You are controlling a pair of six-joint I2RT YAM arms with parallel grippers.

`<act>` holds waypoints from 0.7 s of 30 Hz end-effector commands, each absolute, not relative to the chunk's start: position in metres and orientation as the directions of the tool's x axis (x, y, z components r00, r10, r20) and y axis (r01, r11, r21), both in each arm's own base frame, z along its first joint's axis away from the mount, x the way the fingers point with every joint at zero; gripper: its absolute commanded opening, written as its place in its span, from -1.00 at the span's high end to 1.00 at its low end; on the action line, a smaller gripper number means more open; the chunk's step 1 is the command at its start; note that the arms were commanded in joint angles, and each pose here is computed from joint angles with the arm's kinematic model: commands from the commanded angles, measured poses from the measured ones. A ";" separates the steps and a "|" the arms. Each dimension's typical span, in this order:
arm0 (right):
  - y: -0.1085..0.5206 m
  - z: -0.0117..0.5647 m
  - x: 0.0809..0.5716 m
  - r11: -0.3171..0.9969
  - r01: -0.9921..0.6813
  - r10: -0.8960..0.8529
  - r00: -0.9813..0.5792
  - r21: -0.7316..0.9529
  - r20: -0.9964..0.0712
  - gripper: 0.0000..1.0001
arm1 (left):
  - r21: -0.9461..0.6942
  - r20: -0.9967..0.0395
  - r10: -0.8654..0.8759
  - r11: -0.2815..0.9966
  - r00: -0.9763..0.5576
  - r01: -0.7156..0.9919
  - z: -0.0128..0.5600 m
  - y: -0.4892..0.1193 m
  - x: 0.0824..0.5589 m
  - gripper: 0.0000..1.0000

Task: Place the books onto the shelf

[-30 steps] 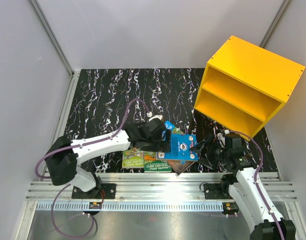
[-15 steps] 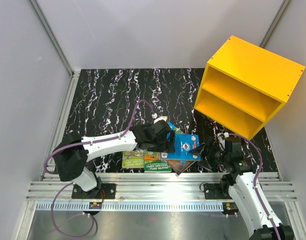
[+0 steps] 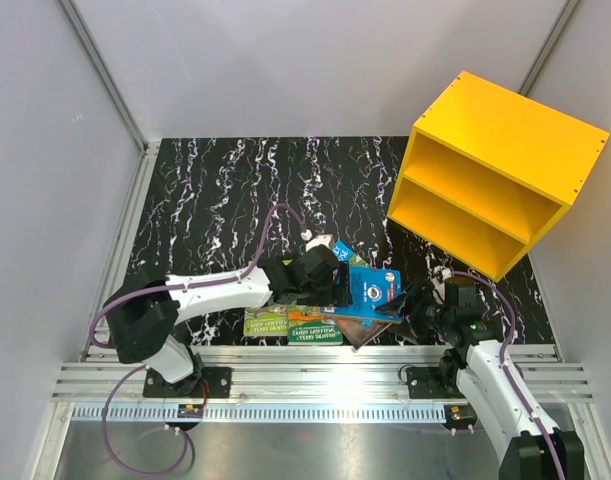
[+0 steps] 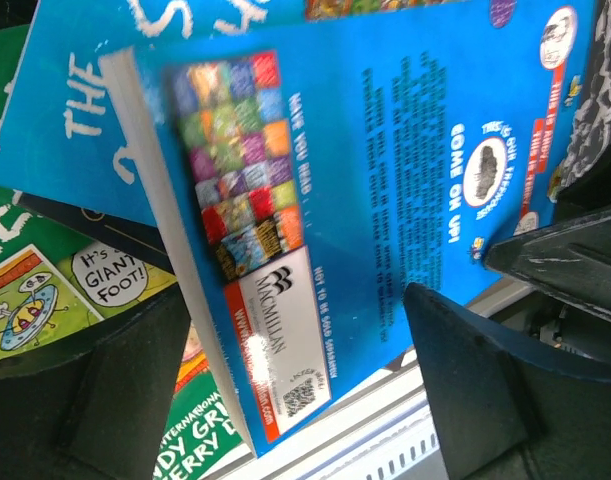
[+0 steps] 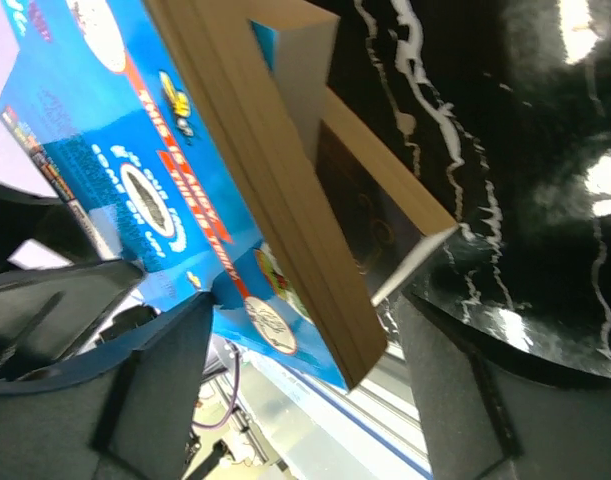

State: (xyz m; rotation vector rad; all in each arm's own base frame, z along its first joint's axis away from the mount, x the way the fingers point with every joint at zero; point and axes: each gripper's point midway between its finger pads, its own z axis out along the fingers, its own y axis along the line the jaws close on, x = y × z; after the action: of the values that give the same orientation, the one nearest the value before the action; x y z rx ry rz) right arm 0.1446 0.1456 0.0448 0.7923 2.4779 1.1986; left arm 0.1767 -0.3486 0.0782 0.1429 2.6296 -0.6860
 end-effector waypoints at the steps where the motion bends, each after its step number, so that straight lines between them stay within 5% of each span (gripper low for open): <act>1: 0.147 0.046 0.149 0.506 0.314 0.571 -0.820 0.803 -0.040 -0.57 | -0.510 -0.437 -0.053 0.837 -0.898 0.199 0.087 -0.359 0.176 -0.71; 6: 0.150 0.043 0.145 0.492 0.309 0.563 -0.826 0.814 -0.027 -0.22 | -0.551 -0.449 -0.049 0.801 -0.892 0.233 0.097 -0.370 0.171 -0.05; 13: 0.152 0.052 0.141 0.471 0.283 0.559 -0.828 0.835 -0.035 -0.01 | -0.583 -0.472 -0.074 0.774 -0.879 0.248 0.122 -0.374 0.169 0.38; 17: 0.154 0.060 0.137 0.464 0.277 0.553 -0.833 0.841 -0.031 -0.11 | -0.592 -0.493 -0.096 0.765 -0.865 0.253 0.143 -0.372 0.173 0.98; 21: 0.154 0.076 0.134 0.460 0.288 0.552 -0.833 0.840 -0.017 -0.53 | -0.597 -0.510 -0.101 0.757 -0.854 0.266 0.165 -0.374 0.175 1.00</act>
State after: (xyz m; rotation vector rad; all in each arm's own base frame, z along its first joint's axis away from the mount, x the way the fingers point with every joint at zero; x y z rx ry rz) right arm 0.1471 0.1464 0.0590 0.7457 2.3838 1.2451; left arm 0.1723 -0.3472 0.1079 0.0934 2.5564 -0.7746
